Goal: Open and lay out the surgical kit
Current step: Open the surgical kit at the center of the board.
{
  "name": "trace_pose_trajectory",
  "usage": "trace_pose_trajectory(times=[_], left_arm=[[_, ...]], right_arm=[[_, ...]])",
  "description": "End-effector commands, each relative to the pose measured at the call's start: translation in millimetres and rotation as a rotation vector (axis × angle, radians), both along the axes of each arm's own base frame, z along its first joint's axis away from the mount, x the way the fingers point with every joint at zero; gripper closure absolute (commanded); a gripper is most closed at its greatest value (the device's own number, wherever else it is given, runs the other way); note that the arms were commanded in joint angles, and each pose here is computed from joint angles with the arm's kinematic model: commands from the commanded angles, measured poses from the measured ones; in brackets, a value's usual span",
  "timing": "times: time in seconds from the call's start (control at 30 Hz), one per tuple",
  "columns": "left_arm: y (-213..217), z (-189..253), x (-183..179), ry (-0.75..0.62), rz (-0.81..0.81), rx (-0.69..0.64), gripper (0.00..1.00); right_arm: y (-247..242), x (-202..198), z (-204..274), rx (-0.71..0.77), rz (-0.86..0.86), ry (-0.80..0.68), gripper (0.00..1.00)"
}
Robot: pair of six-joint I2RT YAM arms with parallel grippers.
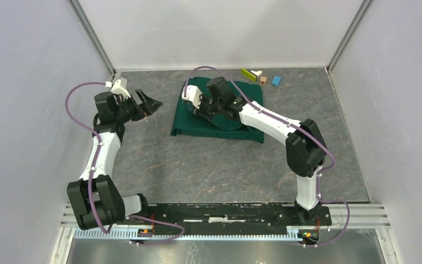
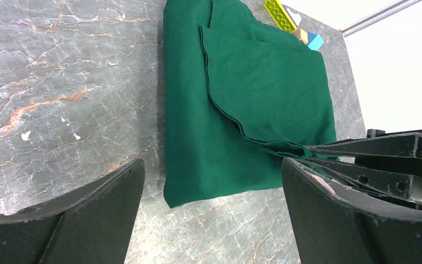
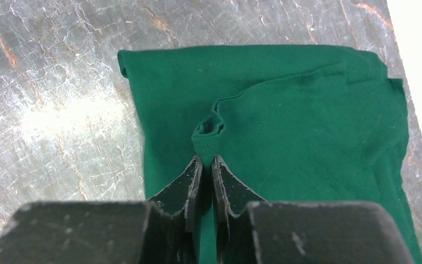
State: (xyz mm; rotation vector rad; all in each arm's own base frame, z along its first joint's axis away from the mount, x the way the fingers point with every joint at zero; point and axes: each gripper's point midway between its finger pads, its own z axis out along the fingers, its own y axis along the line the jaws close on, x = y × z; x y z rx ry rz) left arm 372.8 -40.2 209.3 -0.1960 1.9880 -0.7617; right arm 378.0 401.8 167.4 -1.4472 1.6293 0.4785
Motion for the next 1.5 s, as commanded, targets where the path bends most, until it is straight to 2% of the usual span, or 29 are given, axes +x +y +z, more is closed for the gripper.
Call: trace_pose_trajectory(times=[0.0,0.2,0.33,0.37,0.5,0.6,0.7,0.77,0.9,0.93,1.03,1.13,1.23,1.27,1.37,1.47], left_arm=[[-3,14,5,-0.042,-0.02,-0.025,0.0],[-3,13,5,-0.041,-0.022,-0.024,0.0],[-4,11,6,-0.035,-0.03,-0.027,0.0],[-4,10,6,-0.034,-0.033,-0.028,0.0],[-8,13,6,-0.045,-0.07,-0.025,0.0],[-14,19,6,-0.07,-0.128,-0.024,0.0],[-23,29,7,-0.105,-0.189,0.004,0.0],[-31,34,9,-0.129,-0.225,0.05,0.0],[-63,33,12,-0.162,-0.309,0.156,0.0],[-70,31,14,-0.168,-0.325,0.182,0.0],[-114,21,13,-0.166,-0.42,0.238,0.0],[-152,10,14,-0.148,-0.495,0.263,0.0],[-187,-7,17,-0.113,-0.569,0.28,0.0],[-201,-14,16,-0.102,-0.607,0.292,0.0],[-240,-36,6,-0.092,-0.748,0.384,0.0],[-280,-57,-14,-0.112,-0.909,0.51,0.0]], right_arm=[[-1,1,6,0.039,-0.008,0.023,0.84],[4,4,-10,0.033,-0.005,0.066,0.88],[0,9,-9,0.033,-0.028,0.066,0.96],[-3,12,-8,0.033,-0.047,0.062,0.99],[-41,28,16,0.055,-0.165,0.022,1.0],[-108,46,48,0.107,-0.326,-0.023,1.0],[-211,51,79,0.146,-0.551,-0.092,1.0],[-289,46,89,0.136,-0.735,-0.159,1.0],[-444,5,84,0.036,-1.104,-0.284,1.0],[-474,-9,73,-0.005,-1.182,-0.29,0.97],[-547,-51,51,-0.083,-1.37,-0.301,0.81],[-590,-80,28,-0.116,-1.479,-0.252,0.67],[-607,-92,5,-0.137,-1.516,-0.178,0.51],[-608,-94,-2,-0.136,-1.511,-0.153,0.4],[-598,-92,-15,-0.109,-1.456,-0.103,0.22],[-583,-88,-16,-0.065,-1.384,-0.085,0.14]])
